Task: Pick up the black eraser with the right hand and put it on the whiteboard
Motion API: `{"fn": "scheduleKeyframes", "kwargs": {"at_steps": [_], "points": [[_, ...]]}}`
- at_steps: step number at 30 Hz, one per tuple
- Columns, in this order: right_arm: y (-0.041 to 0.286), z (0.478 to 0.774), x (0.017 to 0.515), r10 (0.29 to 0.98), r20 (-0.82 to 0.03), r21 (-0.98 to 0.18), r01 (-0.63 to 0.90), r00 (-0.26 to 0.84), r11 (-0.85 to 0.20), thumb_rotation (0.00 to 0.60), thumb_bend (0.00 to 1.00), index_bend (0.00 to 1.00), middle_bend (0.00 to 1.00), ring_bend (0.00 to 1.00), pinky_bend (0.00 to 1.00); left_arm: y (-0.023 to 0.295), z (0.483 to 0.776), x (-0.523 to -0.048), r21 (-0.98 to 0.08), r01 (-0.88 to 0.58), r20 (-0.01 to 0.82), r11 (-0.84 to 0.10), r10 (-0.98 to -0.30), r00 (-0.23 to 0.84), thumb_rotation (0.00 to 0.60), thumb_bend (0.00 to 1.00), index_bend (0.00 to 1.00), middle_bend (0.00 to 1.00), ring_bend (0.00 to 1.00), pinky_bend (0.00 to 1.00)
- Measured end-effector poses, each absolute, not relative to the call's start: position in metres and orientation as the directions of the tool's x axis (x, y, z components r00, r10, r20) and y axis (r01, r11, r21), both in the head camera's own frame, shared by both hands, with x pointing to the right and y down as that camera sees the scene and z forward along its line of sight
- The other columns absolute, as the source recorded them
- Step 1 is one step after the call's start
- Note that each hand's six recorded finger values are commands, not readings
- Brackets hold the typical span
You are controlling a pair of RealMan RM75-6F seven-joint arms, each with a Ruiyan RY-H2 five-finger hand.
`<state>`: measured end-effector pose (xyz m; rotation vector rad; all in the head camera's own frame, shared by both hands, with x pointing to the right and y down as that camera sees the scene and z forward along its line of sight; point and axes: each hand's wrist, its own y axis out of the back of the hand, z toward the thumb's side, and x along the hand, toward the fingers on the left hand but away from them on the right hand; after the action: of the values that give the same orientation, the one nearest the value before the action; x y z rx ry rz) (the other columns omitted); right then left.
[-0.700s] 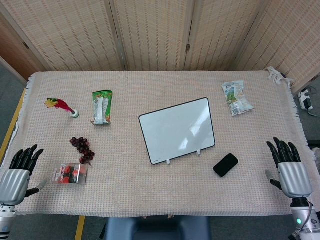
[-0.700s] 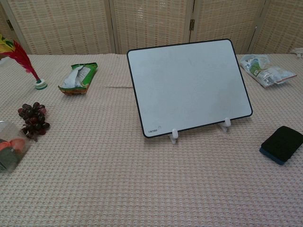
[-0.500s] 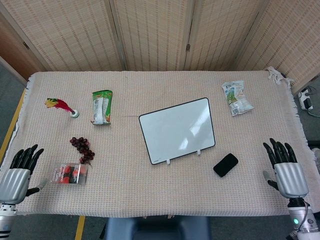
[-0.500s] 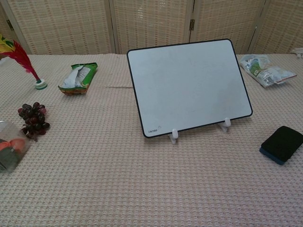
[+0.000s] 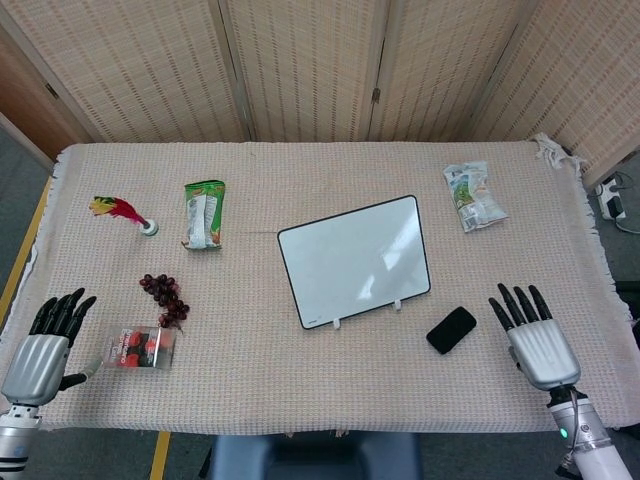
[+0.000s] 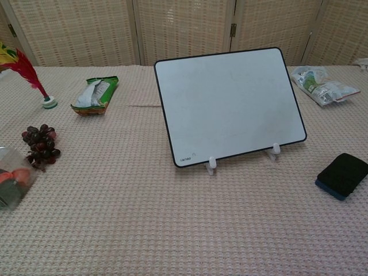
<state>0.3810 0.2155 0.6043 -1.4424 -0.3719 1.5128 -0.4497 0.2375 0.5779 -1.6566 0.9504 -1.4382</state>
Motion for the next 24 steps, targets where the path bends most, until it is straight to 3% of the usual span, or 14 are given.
{"fn": "scheduleKeyframes", "kwargs": {"at_steps": [8,24], "points": [[0.214,0.639,0.348,0.678,-0.698,-0.665,-0.558,0.229,-0.496,0.600,0.37,0.28,0.00,0.00,0.00,0.238,0.578,-0.453,-0.885,-0.051,0.457,-0.462,-0.886,0.081,0.600,0.28,0.00,0.00,0.00,0.00],[0.209,0.675,0.325,0.657,-0.713,-0.638,-0.615,0.245,-0.464,0.600,0.37,0.29,0.00,0.00,0.00,0.239,0.579,-0.455,-0.882,-0.054,0.465,-0.468,-0.883,0.067,0.600,0.28,0.00,0.00,0.00,0.00]]}}
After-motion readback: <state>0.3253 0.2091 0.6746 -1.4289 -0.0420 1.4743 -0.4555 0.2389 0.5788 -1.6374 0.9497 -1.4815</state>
